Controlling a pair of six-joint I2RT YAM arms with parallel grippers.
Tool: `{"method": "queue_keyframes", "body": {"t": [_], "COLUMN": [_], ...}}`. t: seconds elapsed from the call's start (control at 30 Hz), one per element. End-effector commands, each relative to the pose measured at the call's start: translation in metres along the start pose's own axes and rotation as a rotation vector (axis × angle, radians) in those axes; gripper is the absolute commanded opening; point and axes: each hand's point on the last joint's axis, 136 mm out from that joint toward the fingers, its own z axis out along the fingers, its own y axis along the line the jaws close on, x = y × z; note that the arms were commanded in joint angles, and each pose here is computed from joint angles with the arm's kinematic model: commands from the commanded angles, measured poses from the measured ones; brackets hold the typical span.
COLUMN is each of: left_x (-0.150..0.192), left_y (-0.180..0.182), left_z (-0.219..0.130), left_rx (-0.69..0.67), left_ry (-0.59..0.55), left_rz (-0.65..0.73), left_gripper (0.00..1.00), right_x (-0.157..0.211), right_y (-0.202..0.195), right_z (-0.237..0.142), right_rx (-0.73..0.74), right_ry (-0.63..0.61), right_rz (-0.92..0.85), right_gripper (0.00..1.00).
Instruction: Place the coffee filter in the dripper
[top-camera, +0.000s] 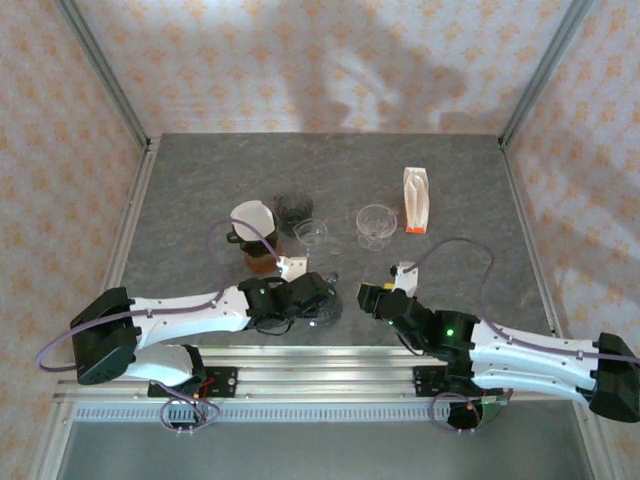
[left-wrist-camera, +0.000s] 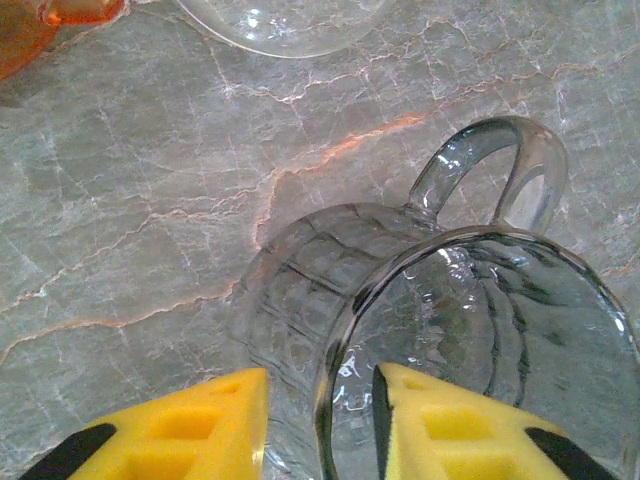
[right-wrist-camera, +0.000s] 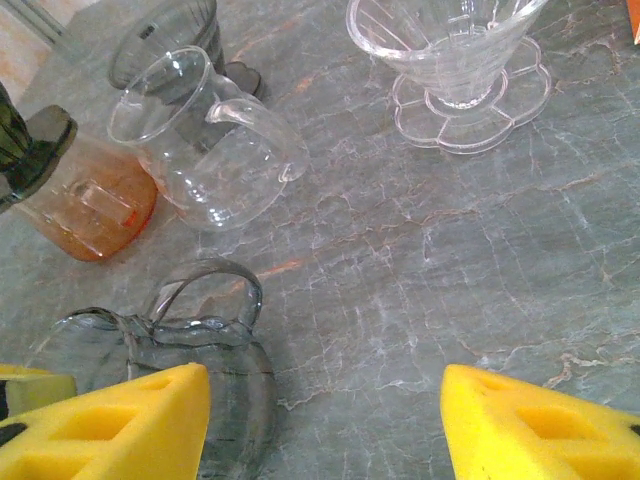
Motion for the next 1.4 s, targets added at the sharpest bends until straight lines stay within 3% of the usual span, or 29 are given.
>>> {"method": "queue_keyframes", "body": {"t": [0.0,0.17,0.3,0.37,0.67,0.9,1.1,1.37], "left_x": [-0.003,-0.024,-0.040,-0.044,-0.038,-0.028,-0.024,-0.028], "left_y": [0.005,0.007,0.019,0.030,0.080,0.092,0.096,0.101], "left_z": [-0.010,-0.039,-0.068,-0.080,-0.105,-0.102,-0.098,-0.100], "left_rx": [-0.003,0.032,0.047,0.044,0.048,0.067,0.063,0.044], "left_ry": [-0.019,-0.095,-0.166,-0.194,-0.269,-0.269,-0.268,-0.295], "left_rz": [0.007,-0.008,-0.023,-0.032,-0.084,-0.109,-0.109,-0.115], "left_gripper": [0.39,0.57,0.72,0.99,1.00,1.00,1.00,1.00], "right_x": [-0.014,-0.031,-0.066,-0.085,-0.129,-0.142,-0.126,-0.107], "right_y": [0.011,0.031,0.054,0.064,0.098,0.087,0.083,0.079], "right_z": [-0.003,0.009,0.030,0.045,0.157,0.237,0.270,0.284], "right_rx": [0.004,-0.028,-0.065,-0.073,-0.113,-0.061,-0.035,-0.031], "right_ry": [0.001,0.073,0.120,0.137,0.288,0.337,0.425,0.475], "right_rz": [-0.018,-0.020,-0.033,-0.039,-0.059,-0.039,-0.065,-0.046], "right_gripper": [0.63,0.67,0.68,0.68,0.66,0.61,0.57,0.45]}}
